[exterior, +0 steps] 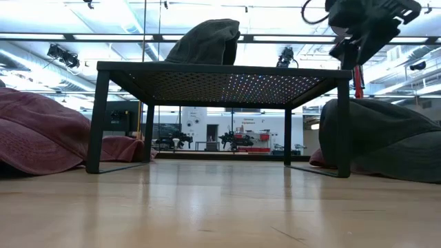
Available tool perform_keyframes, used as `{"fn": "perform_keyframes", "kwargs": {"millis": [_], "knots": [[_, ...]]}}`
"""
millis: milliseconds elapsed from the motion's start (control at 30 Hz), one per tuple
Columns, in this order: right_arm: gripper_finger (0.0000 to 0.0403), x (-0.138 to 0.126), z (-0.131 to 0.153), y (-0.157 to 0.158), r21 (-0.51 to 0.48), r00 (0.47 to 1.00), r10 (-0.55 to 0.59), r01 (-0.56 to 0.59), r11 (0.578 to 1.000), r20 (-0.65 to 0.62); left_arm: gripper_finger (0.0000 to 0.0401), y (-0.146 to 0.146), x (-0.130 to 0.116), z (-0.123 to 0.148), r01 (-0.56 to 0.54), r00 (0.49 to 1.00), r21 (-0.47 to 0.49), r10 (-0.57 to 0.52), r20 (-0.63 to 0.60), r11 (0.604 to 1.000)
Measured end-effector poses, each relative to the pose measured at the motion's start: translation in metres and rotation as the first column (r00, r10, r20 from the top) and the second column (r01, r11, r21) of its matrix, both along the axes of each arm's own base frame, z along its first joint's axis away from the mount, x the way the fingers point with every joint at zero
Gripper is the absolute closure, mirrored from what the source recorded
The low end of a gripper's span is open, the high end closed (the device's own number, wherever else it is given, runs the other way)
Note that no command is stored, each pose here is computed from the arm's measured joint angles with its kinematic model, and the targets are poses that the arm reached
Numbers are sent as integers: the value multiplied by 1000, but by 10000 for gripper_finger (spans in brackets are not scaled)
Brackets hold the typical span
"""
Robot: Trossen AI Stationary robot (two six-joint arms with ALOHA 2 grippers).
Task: Pick & Place hat
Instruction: Stack the right black cap on top of the black cap on the shelf
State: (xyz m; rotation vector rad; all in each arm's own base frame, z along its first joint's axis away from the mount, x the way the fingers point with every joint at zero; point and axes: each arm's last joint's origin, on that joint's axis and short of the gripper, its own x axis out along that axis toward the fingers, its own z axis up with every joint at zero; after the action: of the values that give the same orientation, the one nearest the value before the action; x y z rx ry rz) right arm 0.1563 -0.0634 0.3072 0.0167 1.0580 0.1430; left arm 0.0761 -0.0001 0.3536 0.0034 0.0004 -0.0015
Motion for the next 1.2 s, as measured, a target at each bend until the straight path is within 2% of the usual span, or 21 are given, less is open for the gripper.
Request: {"fn": "perform_keyframes", "kwargs": {"millis": [133, 400, 700, 900, 1200], "knots": [[167, 12, -11, -9, 72, 999, 12, -10, 997, -36, 353, 0, 0, 0, 0, 1000, 0, 0, 0, 1000], [167, 31, -31, -23, 97, 992, 49, -38, 995, -117, 353, 0, 0, 0, 0, 1000, 0, 0, 0, 1000], [167, 40, -42, -33, 102, 990, 51, -38, 994, -130, 353, 0, 0, 0, 0, 1000, 0, 0, 0, 1000], [167, 45, -49, -37, 187, 991, 68, -45, 981, -119, 353, 0, 0, 0, 0, 1000, 0, 0, 0, 1000], [167, 50, -61, -41, 218, 979, 100, -59, 974, -179, 353, 0, 0, 0, 0, 1000, 0, 0, -1, 1000]]}}
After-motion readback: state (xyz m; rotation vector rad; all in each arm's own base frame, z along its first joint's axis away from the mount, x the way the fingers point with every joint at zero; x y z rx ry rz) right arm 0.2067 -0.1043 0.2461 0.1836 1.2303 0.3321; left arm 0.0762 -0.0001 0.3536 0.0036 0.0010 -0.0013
